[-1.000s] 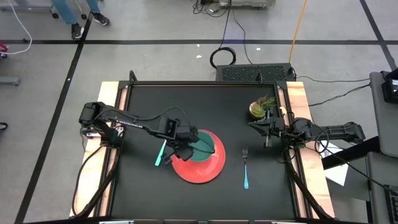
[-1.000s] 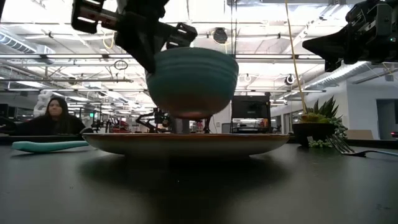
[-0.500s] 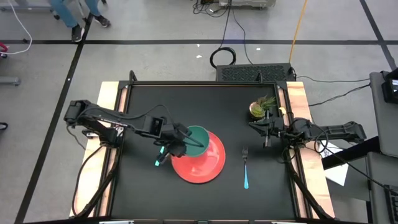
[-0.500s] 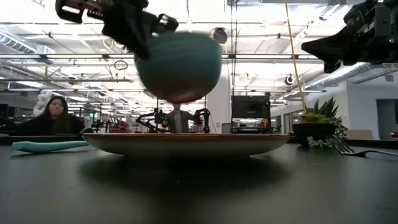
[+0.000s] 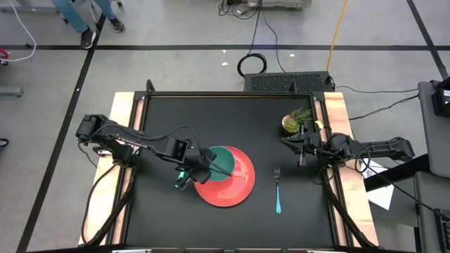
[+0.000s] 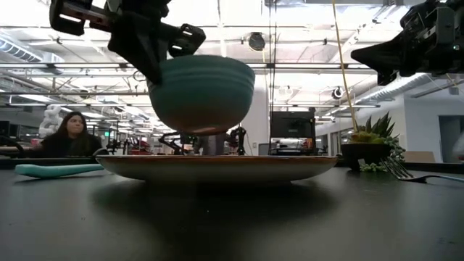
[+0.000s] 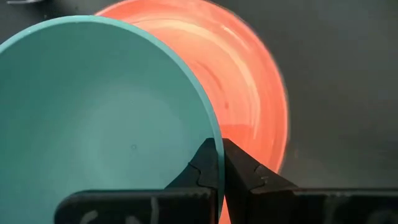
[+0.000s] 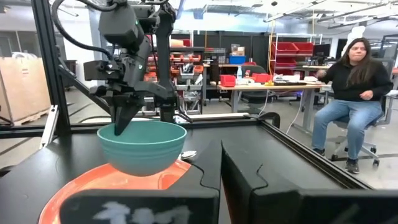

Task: Set table place
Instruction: Put the green bowl on top of the orange plate

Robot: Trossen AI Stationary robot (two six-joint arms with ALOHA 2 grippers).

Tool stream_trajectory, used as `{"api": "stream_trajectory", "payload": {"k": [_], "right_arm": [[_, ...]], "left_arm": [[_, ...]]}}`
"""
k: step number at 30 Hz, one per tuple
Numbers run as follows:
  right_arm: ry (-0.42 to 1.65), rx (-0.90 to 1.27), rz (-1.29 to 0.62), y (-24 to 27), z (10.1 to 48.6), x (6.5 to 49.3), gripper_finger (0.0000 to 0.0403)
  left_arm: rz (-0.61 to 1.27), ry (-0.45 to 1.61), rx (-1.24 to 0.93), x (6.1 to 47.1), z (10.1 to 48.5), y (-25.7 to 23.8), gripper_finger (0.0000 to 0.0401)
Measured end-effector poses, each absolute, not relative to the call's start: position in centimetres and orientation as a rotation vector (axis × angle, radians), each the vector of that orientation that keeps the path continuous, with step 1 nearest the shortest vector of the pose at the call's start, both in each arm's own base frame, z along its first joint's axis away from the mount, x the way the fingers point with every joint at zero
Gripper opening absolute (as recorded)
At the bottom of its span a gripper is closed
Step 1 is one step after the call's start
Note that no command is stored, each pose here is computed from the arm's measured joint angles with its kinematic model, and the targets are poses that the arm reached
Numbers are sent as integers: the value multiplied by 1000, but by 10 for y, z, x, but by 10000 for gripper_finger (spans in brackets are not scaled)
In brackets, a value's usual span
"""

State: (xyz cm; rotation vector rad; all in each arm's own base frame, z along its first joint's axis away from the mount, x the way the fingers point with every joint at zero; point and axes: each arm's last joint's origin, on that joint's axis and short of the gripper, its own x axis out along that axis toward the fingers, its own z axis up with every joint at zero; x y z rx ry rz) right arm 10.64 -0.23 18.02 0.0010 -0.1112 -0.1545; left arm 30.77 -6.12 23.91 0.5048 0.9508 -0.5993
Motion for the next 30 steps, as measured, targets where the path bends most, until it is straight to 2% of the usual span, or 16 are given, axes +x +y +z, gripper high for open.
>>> {"api": "stream_trajectory", "payload": {"k": [7, 30], "right_arm": [[-112, 6, -154, -2, 180, 106, 0], [-112, 26, -153, -2, 180, 106, 0]], "left_arm": [[-593, 968, 521, 314, 228, -66, 4], [-632, 923, 526, 316, 227, -86, 4]]}}
